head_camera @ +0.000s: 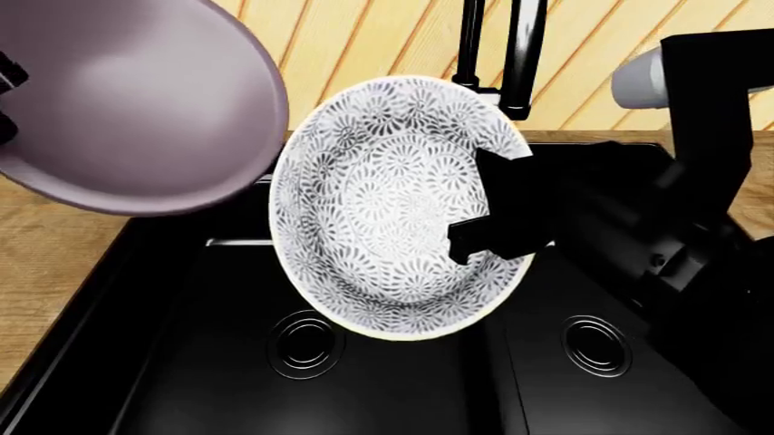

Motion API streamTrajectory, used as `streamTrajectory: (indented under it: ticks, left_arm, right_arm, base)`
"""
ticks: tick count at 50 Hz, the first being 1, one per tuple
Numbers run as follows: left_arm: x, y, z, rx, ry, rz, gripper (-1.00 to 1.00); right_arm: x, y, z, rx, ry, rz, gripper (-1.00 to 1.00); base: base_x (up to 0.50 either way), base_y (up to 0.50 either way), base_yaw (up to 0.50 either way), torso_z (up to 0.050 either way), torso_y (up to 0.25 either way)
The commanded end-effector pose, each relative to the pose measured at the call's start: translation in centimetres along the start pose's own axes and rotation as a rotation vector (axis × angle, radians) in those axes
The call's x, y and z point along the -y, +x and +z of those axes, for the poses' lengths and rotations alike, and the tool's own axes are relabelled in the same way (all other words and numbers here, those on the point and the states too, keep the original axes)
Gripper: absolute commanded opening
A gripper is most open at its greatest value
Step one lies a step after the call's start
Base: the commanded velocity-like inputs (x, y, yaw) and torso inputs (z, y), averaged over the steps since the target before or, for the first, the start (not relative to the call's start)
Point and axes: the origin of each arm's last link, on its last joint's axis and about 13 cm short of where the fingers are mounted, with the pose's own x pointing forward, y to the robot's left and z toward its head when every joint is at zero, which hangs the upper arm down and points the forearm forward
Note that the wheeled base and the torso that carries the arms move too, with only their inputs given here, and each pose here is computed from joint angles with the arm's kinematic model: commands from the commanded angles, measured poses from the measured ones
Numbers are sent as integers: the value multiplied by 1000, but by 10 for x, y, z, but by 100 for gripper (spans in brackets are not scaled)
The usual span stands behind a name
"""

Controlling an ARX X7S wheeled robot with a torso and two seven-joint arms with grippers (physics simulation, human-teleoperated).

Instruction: Stack the bowls in the sink.

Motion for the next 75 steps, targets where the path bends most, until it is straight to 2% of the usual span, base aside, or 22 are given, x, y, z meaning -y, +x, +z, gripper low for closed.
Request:
streamTrajectory:
  ticks: [1,15,28,53,75]
  left_arm:
    - [3,2,4,31,-35,-27,-100]
    - [2,11,-5,6,-33,-31,-100]
    - [12,9,-9,-25,-60,-98,-100]
    - [14,16,-30,-79,-35,-108,-100]
    - [20,16,-38,-125,-28,-157,-100]
  right_arm:
    - [2,-3,5,44,-5,-13,-100]
    - [2,-6,5,48,-4,-13,-100]
    - [4,-5,1,42,5,-21,-100]
    - [3,-11,10,64,4,-22,-100]
    - [5,-9,5,51,6,-29,-100]
  base:
    - [0,0,0,0,0]
    - [0,0,0,1,1]
    - [0,0,0,0,1]
    - [0,0,0,0,2]
    - [0,0,0,0,1]
